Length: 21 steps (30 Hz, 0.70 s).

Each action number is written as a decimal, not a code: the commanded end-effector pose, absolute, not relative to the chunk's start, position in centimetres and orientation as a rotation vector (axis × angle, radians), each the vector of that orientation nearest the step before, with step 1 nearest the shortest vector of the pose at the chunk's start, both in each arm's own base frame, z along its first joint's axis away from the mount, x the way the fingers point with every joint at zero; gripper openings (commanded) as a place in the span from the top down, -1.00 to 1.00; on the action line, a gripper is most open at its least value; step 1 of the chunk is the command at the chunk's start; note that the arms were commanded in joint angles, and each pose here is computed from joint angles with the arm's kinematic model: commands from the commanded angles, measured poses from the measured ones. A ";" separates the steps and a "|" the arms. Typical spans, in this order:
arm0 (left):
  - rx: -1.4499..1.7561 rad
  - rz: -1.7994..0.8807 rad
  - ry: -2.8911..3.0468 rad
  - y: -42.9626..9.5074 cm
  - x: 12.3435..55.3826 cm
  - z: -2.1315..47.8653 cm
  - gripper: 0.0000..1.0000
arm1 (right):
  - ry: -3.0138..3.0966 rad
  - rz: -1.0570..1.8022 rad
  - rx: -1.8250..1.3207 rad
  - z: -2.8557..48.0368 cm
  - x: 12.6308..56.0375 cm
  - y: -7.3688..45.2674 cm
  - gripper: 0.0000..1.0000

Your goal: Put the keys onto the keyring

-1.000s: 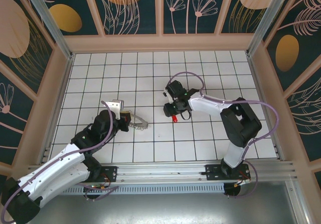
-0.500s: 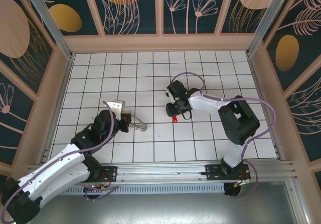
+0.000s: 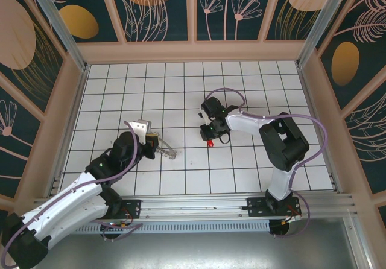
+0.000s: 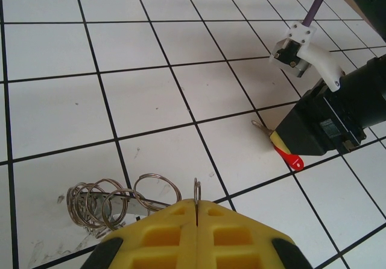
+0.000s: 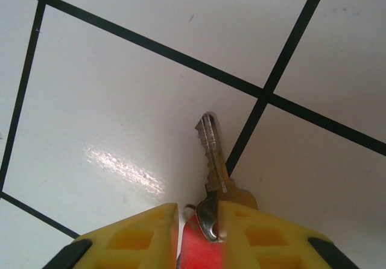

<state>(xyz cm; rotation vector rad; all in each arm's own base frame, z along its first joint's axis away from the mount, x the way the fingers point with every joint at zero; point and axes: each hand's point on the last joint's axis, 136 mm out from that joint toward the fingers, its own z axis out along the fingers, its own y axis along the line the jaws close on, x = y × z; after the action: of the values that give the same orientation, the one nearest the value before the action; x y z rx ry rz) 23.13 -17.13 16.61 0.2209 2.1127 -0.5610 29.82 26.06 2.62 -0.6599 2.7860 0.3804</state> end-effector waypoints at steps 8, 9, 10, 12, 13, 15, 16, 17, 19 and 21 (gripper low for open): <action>0.234 -0.602 2.043 -18.0 23.7 18.8 1.00 | 2.769 0.385 -0.684 2.8 30.2 26.2 0.68; 0.234 -0.602 2.043 -18.0 23.7 18.8 1.00 | 2.768 0.381 -0.685 2.7 30.2 26.2 0.69; 0.234 -0.603 2.042 -18.0 23.7 18.8 1.00 | 2.769 0.378 -0.686 2.7 30.2 26.1 0.71; 0.234 -0.604 2.040 -18.0 23.7 18.9 1.00 | 2.768 0.376 -0.689 2.7 30.2 26.1 0.75; 0.234 -0.602 2.041 -18.0 23.7 18.9 1.00 | 2.767 0.375 -0.690 2.7 30.2 26.1 0.77; 0.233 -0.602 2.041 -18.0 23.7 19.0 1.00 | 2.766 0.374 -0.690 2.8 30.2 26.0 0.81; 0.234 -0.603 2.042 -18.0 23.7 19.0 1.00 | 2.762 0.374 -0.693 2.9 30.2 26.0 0.82; 0.233 -0.602 2.042 -18.0 23.7 18.9 1.00 | 2.759 0.372 -0.692 3.1 30.2 25.9 0.84; 0.236 -0.603 2.043 -18.0 23.7 18.9 1.00 | 2.755 0.368 -0.685 3.3 30.3 25.6 0.88; 0.235 -0.605 2.042 -18.0 23.7 18.9 1.00 | 2.749 0.370 -0.682 3.5 30.3 25.4 0.90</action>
<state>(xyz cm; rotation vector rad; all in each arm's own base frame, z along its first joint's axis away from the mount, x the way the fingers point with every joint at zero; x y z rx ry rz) 23.24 -17.24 16.39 0.2227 2.1189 -0.5584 29.94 25.94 2.67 -0.6824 2.7767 0.3784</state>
